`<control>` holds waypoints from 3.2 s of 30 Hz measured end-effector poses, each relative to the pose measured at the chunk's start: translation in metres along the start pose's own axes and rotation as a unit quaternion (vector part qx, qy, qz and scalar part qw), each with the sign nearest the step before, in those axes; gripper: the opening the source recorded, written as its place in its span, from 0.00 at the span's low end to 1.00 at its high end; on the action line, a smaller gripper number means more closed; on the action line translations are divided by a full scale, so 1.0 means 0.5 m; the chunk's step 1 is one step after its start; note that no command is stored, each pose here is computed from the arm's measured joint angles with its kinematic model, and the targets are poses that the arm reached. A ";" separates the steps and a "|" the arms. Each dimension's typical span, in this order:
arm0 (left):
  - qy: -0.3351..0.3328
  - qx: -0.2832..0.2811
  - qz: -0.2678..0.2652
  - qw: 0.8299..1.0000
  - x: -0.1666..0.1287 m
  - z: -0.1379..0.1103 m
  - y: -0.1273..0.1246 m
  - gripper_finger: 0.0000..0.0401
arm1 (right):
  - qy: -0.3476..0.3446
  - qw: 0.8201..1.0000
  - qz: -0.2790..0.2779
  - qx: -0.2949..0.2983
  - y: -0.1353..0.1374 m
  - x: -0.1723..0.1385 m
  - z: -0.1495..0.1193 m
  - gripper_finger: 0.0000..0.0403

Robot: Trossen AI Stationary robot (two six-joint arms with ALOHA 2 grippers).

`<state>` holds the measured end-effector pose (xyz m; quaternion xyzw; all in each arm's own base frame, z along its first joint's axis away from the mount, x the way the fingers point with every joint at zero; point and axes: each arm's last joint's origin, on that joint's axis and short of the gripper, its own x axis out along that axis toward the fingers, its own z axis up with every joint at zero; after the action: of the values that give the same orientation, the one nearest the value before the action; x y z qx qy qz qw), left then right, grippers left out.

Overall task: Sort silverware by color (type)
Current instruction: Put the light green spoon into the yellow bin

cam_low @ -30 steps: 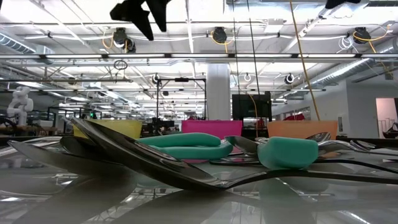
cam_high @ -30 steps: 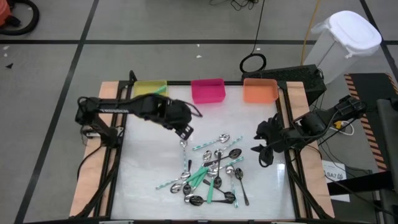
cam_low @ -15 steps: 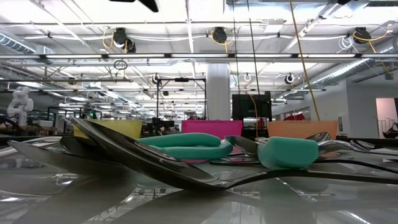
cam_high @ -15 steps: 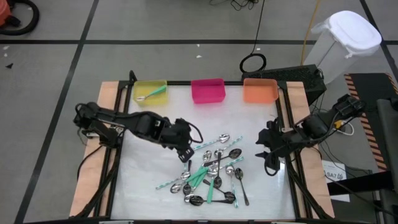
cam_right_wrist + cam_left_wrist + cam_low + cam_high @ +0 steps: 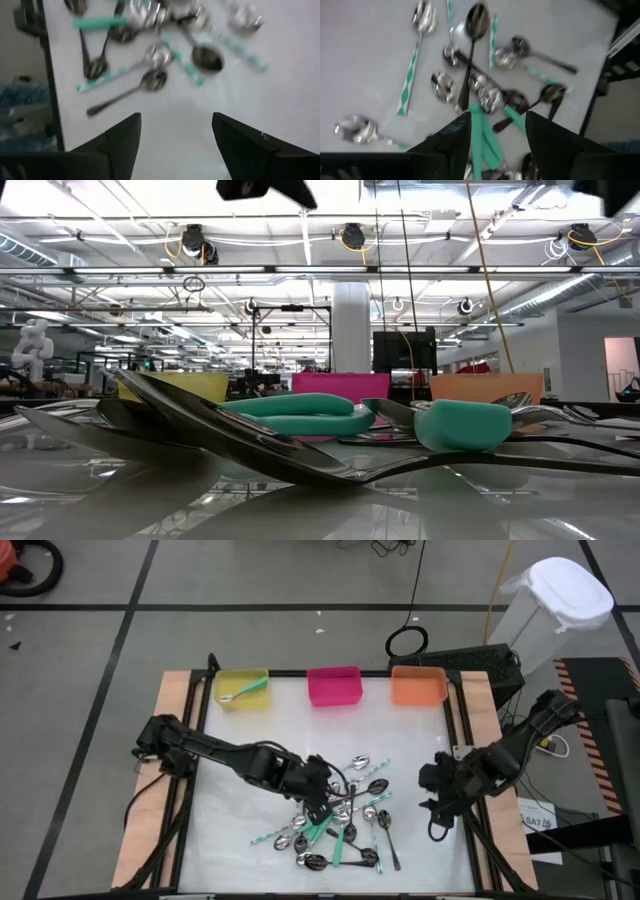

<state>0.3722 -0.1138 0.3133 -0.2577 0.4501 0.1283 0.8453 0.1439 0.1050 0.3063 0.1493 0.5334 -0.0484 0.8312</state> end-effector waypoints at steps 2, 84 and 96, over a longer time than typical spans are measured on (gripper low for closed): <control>0.001 -0.009 -0.007 1.000 0.016 0.001 -0.005 0.46 | 0.018 1.000 -0.001 0.018 -0.001 0.021 -0.013 0.60; 0.213 -0.129 0.111 0.962 0.294 -0.129 0.002 0.21 | 0.009 0.996 0.054 0.069 0.019 0.077 -0.038 0.60; 0.223 -0.135 0.090 0.961 0.266 -0.112 -0.007 0.16 | 0.008 0.996 0.054 0.070 0.019 0.077 -0.037 0.60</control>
<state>0.4096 -0.1499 0.1787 -0.3499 0.6269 0.2026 0.6660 0.1463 0.1228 0.2664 0.2359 0.5268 -0.0393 0.8156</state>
